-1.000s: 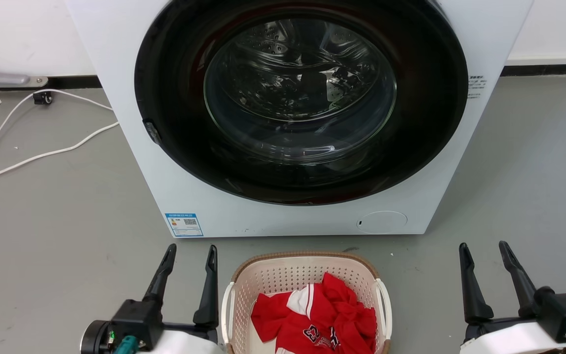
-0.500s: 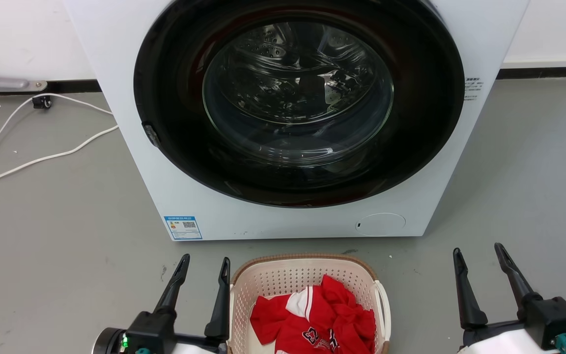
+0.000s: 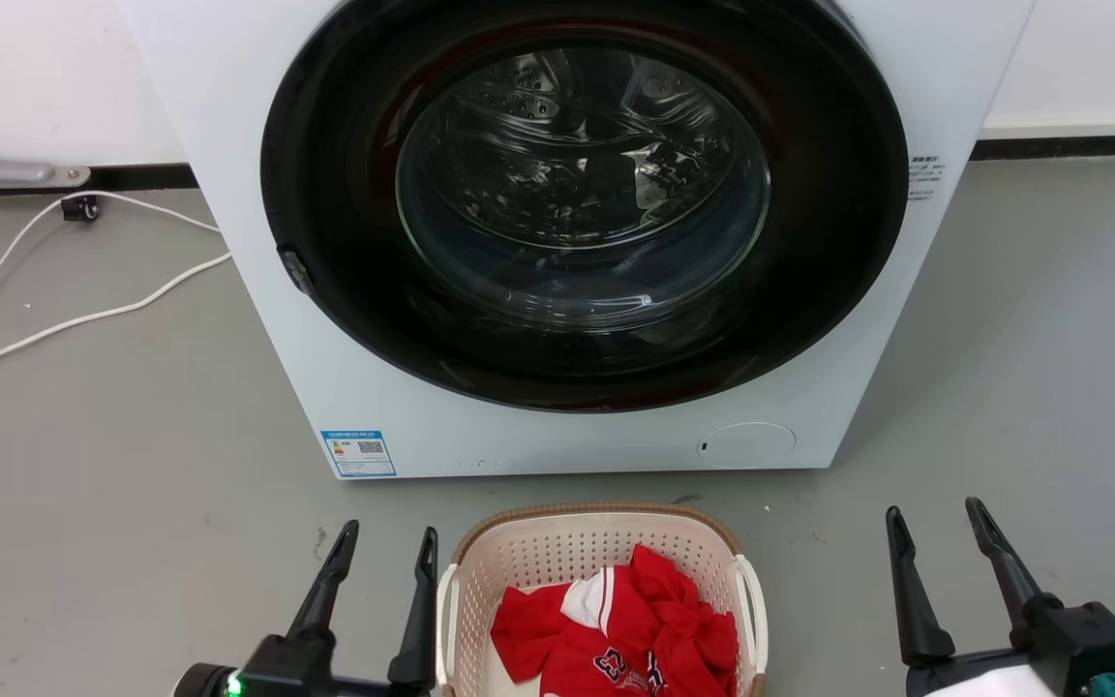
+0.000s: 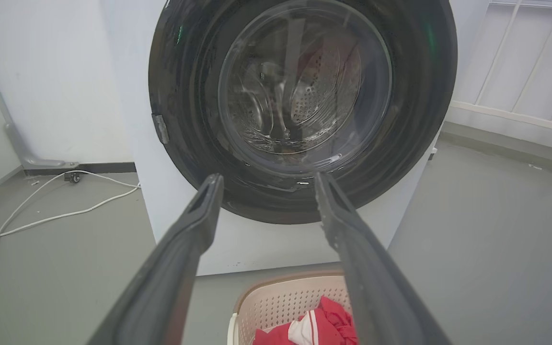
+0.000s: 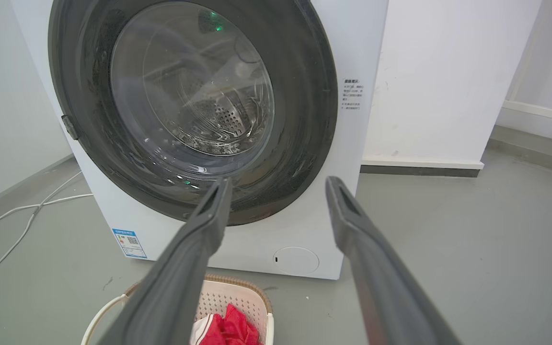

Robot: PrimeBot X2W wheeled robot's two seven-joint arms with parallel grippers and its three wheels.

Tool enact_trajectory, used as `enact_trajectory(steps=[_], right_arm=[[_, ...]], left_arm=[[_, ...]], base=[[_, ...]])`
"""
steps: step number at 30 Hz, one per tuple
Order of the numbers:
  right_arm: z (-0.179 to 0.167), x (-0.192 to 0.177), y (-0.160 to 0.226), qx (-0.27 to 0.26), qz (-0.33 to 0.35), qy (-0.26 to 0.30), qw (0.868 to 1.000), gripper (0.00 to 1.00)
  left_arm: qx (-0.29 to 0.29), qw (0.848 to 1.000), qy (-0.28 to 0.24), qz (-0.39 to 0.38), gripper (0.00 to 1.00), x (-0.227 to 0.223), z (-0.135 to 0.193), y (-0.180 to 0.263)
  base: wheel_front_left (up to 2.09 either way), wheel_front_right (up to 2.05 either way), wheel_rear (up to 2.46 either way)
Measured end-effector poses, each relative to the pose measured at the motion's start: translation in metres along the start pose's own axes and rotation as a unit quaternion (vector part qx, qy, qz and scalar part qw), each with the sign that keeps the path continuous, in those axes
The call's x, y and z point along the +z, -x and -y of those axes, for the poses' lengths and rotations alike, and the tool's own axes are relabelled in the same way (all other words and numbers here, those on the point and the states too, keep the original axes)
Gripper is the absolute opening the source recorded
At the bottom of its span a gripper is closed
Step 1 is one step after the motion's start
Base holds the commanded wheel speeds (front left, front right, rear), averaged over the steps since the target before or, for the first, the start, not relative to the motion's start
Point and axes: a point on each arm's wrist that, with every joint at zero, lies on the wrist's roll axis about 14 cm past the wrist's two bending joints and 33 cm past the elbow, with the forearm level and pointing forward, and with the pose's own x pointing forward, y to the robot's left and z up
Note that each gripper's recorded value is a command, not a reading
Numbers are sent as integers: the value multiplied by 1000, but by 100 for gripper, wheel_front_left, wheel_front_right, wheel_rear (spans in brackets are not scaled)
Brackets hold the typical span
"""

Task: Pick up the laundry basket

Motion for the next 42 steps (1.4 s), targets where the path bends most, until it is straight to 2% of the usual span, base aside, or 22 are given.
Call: enact_trajectory(steps=[4,9,30,36,42], right_arm=[[0,-1,1,1,0,3,1000,100],[3,-3,2,-8,-2,-19,1000,100],[1,-16,-5,-5,-22,-23,999,100],[0,-35,-12,-2,-50,-22,998,100],[-1,-58,-38,7,-79,-13,997,100]], left_arm=[[-10,1000,-23,1,100,0,5,0],[-1,1000,-16,-4,100,-4,1,2],[11,1000,-2,-22,100,-15,-6,-3],[16,999,7,-39,100,-28,-10,-13],[27,997,7,-71,100,-56,-25,-40]], base=[[0,0,0],[0,0,0],[0,0,0],[0,0,0],[0,0,0]])
